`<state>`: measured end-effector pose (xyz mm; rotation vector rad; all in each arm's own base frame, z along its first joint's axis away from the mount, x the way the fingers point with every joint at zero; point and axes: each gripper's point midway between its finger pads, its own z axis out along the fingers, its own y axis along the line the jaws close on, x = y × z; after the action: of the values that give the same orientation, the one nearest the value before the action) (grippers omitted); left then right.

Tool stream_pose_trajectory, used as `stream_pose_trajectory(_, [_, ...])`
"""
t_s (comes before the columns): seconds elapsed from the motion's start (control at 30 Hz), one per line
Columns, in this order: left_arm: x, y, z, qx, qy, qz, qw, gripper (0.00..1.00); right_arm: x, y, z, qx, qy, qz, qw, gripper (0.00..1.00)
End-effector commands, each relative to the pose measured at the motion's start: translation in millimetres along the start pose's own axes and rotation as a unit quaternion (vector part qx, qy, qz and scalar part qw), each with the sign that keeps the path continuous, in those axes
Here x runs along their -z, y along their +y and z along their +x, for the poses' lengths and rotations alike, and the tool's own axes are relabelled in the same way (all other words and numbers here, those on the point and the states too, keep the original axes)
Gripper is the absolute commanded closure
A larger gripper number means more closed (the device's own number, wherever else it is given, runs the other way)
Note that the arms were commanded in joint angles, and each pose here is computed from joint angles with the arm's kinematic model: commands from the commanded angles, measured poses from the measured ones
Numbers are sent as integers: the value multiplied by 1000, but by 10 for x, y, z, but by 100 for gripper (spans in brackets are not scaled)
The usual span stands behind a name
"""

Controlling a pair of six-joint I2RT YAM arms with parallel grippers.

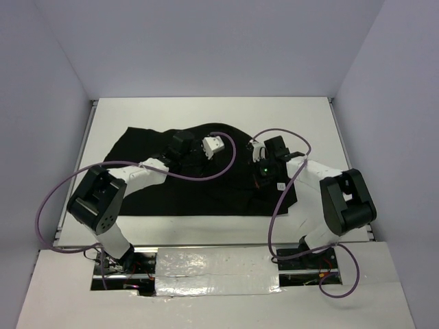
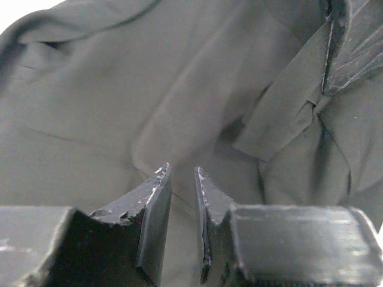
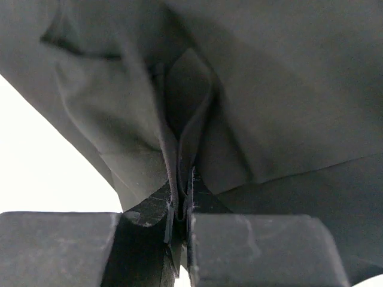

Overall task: Fold and stack the long sleeve shirts
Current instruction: Fold the shirt

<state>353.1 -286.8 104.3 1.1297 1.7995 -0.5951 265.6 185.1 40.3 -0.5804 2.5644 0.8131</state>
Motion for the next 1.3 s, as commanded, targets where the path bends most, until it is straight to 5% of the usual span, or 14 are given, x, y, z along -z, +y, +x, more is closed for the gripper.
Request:
stream_pose_trajectory(0.0, [-40, 237, -365, -24, -48, -41, 998, 66, 67, -78, -299, 3, -29, 19, 999, 94])
stream_pose_trajectory(0.27, [22, 281, -323, -41, -51, -57, 996, 61, 74, 150, -542, 73, -111, -49, 990, 93])
stream_pose_trajectory(0.53, [105, 301, -299, -44, -54, -66, 995, 58, -99, -169, -582, -38, -80, -4, 996, 87])
stream_pose_trajectory(0.73, [182, 277, -262, -44, -54, -69, 995, 54, 131, -758, -601, -162, -111, 110, 974, 53])
stream_pose_trajectory(0.83, [217, 230, -265, -51, -61, -63, 995, 50, 266, -719, -790, -129, -148, 118, 973, 43])
stream_pose_trajectory(1.13, [218, -209, -48, -56, -36, 6, 998, 47, 284, -36, -1031, 47, -182, 92, 978, 43])
stream_pose_trajectory(1.27, [193, -414, 125, -8, -19, 26, 999, 43, -35, -94, -936, -49, -141, 106, 983, 46])
